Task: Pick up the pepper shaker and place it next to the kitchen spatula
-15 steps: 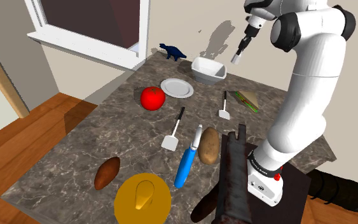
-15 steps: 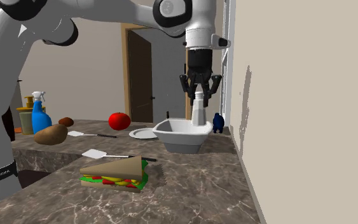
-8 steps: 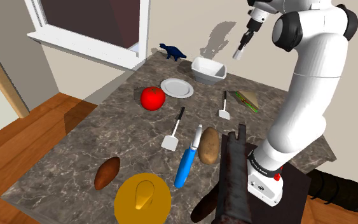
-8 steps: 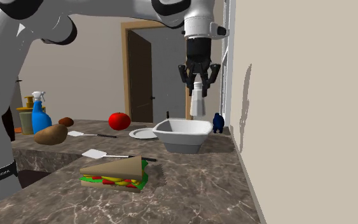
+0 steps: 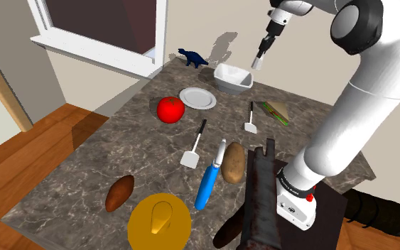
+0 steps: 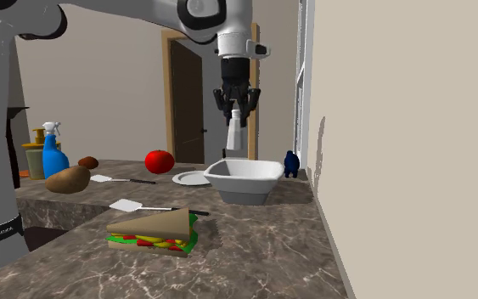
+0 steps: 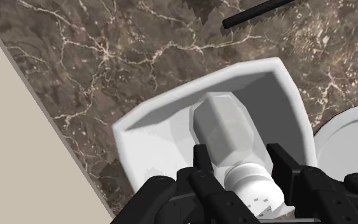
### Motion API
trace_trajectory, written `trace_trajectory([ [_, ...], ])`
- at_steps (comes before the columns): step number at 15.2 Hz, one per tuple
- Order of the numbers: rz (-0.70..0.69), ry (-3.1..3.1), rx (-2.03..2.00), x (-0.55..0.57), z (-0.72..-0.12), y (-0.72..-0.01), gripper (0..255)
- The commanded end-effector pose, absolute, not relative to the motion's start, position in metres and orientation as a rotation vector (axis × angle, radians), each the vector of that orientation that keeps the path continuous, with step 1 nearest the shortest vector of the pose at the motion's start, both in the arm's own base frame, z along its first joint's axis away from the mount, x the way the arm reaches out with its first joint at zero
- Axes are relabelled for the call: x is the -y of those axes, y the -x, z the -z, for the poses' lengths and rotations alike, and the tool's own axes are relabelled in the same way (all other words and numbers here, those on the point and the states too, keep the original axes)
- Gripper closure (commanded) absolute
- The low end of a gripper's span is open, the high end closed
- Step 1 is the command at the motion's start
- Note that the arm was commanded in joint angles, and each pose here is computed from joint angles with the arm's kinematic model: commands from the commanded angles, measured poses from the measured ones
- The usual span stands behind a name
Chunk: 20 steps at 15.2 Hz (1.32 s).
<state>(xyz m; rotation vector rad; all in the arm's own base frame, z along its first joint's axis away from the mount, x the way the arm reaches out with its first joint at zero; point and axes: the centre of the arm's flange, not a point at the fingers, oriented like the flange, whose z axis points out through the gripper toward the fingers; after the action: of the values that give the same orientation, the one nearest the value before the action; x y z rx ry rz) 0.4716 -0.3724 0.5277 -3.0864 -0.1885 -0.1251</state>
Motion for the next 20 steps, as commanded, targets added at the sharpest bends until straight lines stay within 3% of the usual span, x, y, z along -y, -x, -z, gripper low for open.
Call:
trace_trajectory([
  [1,0.125,3.087,0.188,0.345,-0.528,-0.474,255],
  [20,0.125,3.087,0.188,0.095,-0.529,-0.495,255],
])
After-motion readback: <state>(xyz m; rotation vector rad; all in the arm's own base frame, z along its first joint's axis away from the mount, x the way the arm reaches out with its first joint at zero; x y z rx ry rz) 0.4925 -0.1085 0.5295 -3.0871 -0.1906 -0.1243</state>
